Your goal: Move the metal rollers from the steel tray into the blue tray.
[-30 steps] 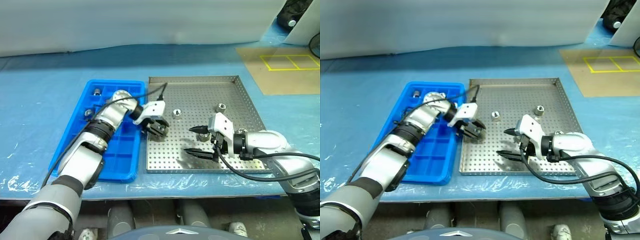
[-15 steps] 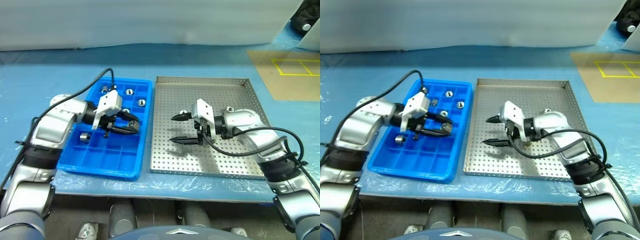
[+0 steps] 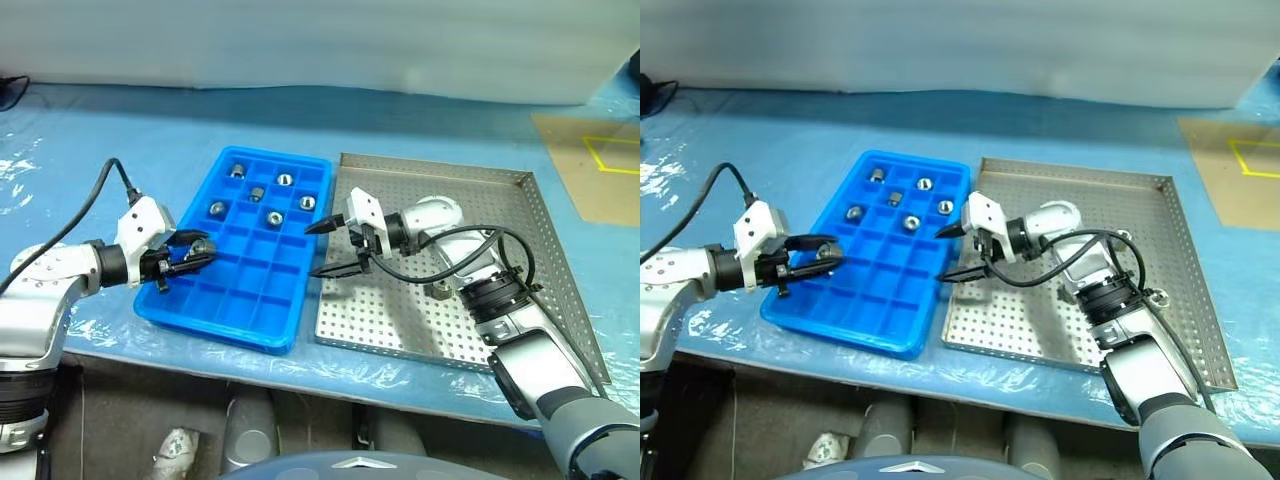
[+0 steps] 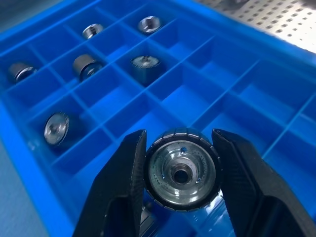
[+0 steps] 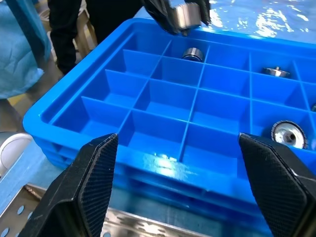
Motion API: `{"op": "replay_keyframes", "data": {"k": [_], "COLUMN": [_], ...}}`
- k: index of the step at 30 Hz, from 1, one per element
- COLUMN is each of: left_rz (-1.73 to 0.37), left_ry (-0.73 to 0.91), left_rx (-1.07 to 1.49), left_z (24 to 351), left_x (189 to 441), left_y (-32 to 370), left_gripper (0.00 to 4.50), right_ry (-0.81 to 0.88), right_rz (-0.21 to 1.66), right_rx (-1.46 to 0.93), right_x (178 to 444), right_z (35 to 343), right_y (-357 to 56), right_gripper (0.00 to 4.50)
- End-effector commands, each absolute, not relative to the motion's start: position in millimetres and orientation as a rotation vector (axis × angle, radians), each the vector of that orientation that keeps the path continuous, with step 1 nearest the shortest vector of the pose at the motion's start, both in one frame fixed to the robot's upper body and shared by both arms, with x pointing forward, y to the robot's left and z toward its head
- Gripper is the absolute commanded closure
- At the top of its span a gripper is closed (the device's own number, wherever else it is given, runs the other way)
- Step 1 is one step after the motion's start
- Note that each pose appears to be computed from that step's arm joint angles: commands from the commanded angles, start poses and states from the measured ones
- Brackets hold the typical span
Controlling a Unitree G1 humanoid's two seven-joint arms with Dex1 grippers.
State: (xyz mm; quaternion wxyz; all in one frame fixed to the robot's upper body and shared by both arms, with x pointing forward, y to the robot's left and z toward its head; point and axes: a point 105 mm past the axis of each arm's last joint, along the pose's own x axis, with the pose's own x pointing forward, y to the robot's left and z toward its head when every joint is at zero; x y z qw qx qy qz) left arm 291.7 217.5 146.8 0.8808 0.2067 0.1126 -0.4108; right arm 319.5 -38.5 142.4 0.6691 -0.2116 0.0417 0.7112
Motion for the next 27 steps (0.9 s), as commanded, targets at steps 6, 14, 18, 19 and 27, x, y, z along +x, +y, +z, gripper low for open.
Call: {"op": "replay_keyframes", "data": {"k": [6,14,18,19,27], "left_rz": [-0.78,-0.805,-0.822,-0.834,-0.94], "left_ry": [0.176,0.129,0.163,0.175,0.218], "left_rx": [0.388,0.34,0.347,0.347,0.348], "left_z": [131,135,126,122,111], "left_x": [330,359,360,360,346], "left_y": [203,188,189,189,184], "left_gripper": [2.73,2.73,2.73,2.73,1.09], "right_ry": [0.05,0.068,0.075,0.076,0.079], "right_rz": [1.596,1.541,1.52,1.515,1.495], "right_rx": [-0.517,-0.511,-0.509,-0.507,-0.506], "right_x": [318,312,311,310,310], "right_z": [151,148,147,147,146], "right_y": [-42,-54,-57,-57,-59], "right_gripper": [0.51,0.51,0.51,0.51,0.51]}}
